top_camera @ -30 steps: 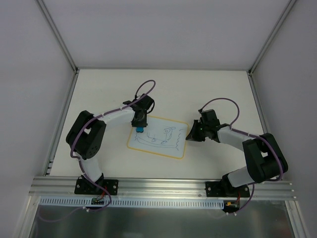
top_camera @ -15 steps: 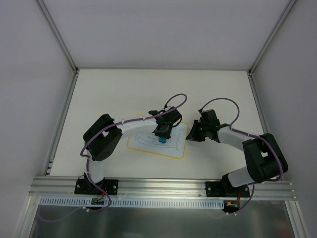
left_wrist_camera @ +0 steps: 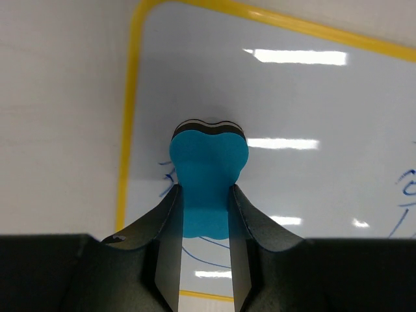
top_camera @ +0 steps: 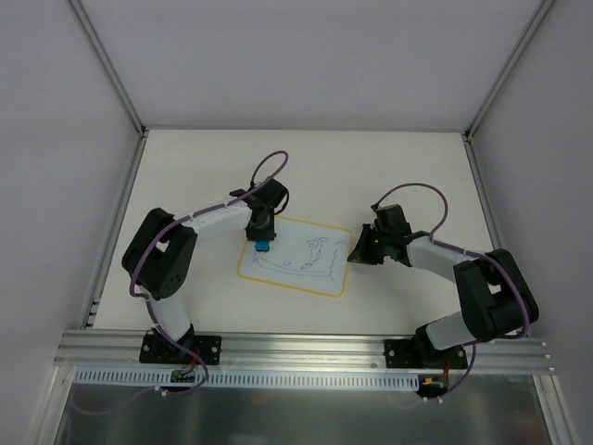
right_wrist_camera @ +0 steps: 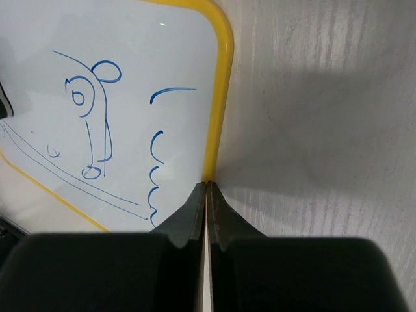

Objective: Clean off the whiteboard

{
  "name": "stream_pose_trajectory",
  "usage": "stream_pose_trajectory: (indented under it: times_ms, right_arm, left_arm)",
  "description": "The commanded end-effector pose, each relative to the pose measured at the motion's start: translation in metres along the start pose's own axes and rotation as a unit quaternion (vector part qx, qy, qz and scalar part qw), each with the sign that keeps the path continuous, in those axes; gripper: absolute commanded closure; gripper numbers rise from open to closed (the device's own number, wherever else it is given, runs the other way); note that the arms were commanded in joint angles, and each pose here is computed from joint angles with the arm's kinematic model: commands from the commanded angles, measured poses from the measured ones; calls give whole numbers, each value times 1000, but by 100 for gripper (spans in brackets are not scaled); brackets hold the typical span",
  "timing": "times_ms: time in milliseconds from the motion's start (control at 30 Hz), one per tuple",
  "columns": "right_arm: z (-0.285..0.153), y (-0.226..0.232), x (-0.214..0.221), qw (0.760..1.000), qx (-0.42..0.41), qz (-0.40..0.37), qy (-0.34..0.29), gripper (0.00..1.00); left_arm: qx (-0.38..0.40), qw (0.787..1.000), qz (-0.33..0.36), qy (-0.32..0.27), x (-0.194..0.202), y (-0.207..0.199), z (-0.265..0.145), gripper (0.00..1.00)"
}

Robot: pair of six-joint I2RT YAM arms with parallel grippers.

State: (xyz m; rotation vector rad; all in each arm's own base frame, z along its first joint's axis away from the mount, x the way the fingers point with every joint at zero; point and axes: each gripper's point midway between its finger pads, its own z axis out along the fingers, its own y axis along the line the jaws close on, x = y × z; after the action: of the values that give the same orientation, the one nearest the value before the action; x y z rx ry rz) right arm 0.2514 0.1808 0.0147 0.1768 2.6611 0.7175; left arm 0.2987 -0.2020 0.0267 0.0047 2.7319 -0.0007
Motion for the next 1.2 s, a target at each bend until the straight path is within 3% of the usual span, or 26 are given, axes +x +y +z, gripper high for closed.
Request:
stream_pose_trajectory:
  times_ms: [0,500,900,1033,1167]
  right_arm:
    - [4,-36,25,996,76,0,36,100]
    - [2,-37,25,997,76,0,32,100]
    - [2,-36,24,997,75,1,31,100]
    - [2,-35,24,997,73,-2,31,100]
    - [3,-32,24,997,71,-5,32,100]
  left_arm:
    - [-90,993,28,67,35,60,12,100]
    - [-113,988,-4,107,76,92,11,100]
    - [-101,986,-9,132,92,96,-3,100]
    - [-87,987,1,138,107,80,-8,100]
    - [-35,989,42,137,114,17,-15,100]
